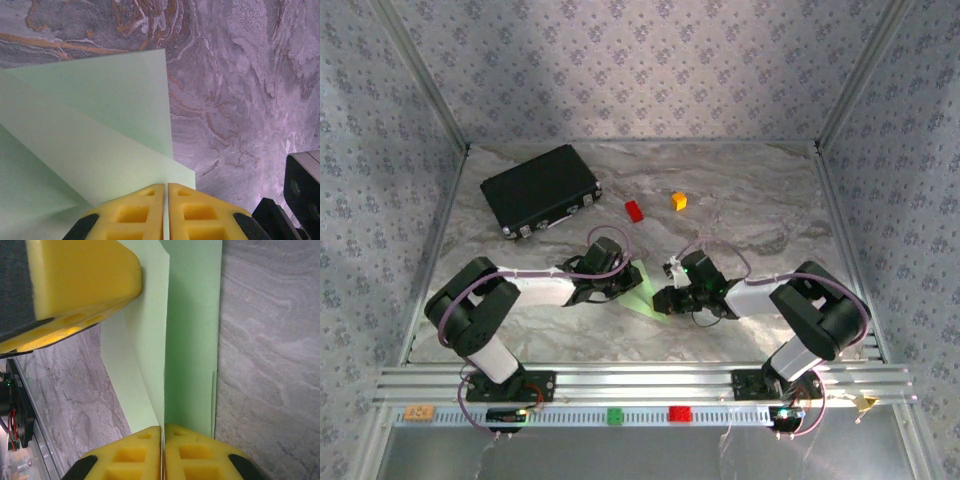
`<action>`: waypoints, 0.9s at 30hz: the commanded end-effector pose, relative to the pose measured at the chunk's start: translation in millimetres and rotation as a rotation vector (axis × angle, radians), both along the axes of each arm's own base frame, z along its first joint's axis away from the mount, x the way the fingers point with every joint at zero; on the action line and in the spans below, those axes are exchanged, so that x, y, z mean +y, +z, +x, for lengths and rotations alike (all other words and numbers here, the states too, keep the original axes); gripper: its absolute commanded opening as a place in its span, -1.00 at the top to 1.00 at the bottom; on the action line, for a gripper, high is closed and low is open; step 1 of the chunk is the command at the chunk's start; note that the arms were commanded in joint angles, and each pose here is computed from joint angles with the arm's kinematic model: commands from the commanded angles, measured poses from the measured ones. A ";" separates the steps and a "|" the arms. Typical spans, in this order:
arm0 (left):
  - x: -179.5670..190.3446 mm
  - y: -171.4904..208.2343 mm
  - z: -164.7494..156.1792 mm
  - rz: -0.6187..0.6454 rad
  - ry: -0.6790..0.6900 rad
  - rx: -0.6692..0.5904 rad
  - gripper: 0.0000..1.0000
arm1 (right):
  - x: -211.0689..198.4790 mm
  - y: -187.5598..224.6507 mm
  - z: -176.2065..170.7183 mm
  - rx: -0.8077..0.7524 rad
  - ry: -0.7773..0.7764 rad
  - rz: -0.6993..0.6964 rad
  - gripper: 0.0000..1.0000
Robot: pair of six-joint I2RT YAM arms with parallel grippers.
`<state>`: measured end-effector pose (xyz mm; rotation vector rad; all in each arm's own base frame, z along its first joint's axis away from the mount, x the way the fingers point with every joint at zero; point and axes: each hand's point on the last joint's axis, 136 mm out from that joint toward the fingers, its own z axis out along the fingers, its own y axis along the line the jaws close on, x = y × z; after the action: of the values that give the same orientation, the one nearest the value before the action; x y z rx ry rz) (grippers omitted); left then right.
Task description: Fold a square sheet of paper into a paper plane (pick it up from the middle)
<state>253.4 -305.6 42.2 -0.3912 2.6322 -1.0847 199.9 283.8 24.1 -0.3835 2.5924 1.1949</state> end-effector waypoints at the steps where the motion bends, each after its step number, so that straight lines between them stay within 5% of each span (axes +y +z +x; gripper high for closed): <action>1: 4.2 -3.8 4.5 0.019 0.024 -0.006 0.80 | 1.7 -1.7 -2.7 0.051 0.004 0.012 0.85; 27: -5.6 -1.0 7.5 0.011 -0.021 -0.017 0.78 | -1.9 -17.0 2.7 0.220 -0.079 0.076 0.93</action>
<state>256.1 -304.4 38.6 -0.3861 2.6314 -1.0568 201.5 285.2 22.6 -0.2024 2.6573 1.4257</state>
